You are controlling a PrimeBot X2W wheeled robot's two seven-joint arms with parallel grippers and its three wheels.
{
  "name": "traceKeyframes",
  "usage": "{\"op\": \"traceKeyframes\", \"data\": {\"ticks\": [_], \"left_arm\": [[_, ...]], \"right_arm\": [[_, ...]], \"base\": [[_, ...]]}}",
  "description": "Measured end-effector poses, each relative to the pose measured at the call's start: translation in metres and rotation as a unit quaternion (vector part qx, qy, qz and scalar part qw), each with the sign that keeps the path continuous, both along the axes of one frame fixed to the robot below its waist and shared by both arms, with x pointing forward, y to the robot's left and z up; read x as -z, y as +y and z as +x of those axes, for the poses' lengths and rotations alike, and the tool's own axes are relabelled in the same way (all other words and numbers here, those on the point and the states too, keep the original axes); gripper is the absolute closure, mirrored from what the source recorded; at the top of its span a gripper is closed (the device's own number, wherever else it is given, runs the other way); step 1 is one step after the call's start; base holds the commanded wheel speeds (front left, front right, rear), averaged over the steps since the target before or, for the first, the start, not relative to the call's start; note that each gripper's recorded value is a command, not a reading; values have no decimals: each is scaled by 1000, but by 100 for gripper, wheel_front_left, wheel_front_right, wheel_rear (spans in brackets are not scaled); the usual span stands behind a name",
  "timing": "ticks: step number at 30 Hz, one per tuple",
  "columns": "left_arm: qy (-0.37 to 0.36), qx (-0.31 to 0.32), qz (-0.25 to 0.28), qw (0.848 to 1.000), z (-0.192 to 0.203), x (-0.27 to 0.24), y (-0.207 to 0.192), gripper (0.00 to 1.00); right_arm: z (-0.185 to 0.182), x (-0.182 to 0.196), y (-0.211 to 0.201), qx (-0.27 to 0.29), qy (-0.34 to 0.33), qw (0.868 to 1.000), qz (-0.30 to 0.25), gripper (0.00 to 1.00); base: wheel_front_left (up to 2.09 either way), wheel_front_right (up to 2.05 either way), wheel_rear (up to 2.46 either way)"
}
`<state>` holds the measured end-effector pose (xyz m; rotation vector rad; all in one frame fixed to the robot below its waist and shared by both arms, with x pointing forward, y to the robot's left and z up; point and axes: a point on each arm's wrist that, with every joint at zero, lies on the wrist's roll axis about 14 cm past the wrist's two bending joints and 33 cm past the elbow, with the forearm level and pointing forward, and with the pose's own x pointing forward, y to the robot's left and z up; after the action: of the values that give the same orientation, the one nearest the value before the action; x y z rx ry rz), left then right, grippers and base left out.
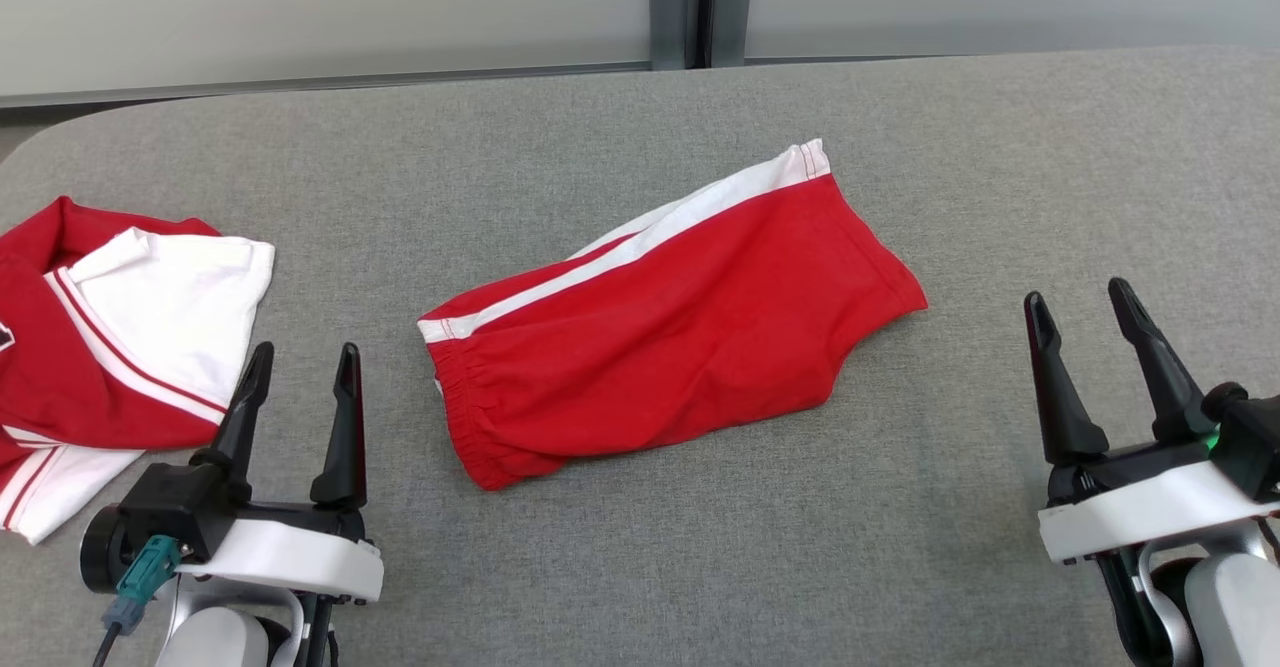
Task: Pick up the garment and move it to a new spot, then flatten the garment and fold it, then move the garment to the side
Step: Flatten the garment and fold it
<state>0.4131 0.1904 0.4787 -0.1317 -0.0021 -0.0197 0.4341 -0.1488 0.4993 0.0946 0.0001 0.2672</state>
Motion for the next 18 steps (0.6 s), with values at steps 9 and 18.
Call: {"op": "traceKeyframes", "data": {"ticks": [9,18], "left_arm": [[8,7,-4,1000,-6,4,-5,0],[12,12,-1,1000,-4,7,-7,0]], "right_arm": [[-17,-2,-2,9,14,1000,3,0],[-17,-2,-6,17,17,1000,1,0]], "base": [[0,0,0],[0,0,0]]}}
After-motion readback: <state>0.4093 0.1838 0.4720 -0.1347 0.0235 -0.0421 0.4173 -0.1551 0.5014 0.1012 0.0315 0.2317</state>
